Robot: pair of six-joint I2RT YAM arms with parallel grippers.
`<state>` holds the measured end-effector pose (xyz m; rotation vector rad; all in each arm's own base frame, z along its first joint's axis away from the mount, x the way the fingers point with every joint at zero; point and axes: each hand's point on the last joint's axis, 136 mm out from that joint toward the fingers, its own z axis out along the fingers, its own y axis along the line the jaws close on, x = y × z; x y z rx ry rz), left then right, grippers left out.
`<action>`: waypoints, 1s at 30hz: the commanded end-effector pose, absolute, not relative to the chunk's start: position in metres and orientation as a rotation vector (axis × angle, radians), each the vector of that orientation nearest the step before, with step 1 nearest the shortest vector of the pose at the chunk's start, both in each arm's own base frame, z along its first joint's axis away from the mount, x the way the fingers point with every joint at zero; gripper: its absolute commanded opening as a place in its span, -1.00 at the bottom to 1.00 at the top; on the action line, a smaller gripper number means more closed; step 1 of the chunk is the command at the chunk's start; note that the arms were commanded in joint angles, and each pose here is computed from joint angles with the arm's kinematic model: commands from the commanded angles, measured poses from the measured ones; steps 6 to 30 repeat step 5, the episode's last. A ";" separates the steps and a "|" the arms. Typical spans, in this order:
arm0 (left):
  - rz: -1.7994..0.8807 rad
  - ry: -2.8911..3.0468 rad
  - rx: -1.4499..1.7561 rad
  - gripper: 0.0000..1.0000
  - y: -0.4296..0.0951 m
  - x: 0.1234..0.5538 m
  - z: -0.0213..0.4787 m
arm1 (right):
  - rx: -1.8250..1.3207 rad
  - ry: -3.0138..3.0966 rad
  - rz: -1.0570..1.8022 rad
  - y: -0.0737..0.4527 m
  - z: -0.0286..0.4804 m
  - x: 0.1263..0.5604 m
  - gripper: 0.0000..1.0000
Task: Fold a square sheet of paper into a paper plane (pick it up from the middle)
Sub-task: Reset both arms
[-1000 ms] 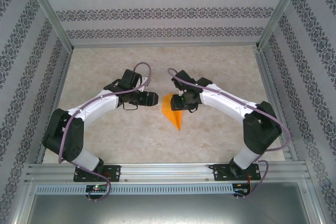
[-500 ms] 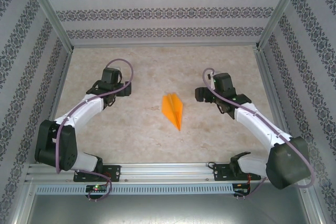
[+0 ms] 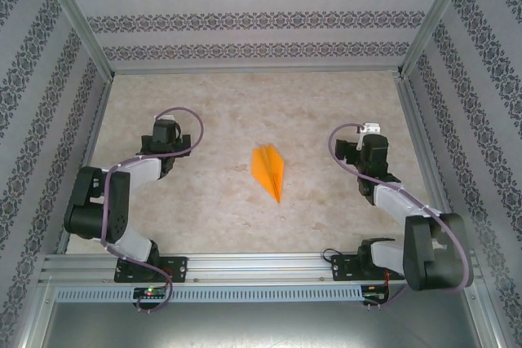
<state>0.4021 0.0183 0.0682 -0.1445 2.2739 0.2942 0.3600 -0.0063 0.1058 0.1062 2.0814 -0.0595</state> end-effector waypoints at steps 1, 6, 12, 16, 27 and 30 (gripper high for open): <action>0.303 2.170 -0.155 1.00 0.027 0.417 0.084 | 0.065 1.961 -0.017 0.000 0.126 0.381 0.95; 0.273 2.178 -0.147 1.00 0.026 0.416 0.084 | 0.061 1.964 -0.013 0.001 0.124 0.384 0.95; 0.273 2.178 -0.147 1.00 0.026 0.416 0.084 | 0.061 1.964 -0.013 0.001 0.124 0.384 0.95; 0.273 2.178 -0.147 1.00 0.026 0.416 0.084 | 0.061 1.964 -0.013 0.001 0.124 0.384 0.95; 0.273 2.178 -0.147 1.00 0.026 0.416 0.084 | 0.061 1.964 -0.013 0.001 0.124 0.384 0.95; 0.273 2.178 -0.147 1.00 0.026 0.416 0.084 | 0.061 1.964 -0.013 0.001 0.124 0.384 0.95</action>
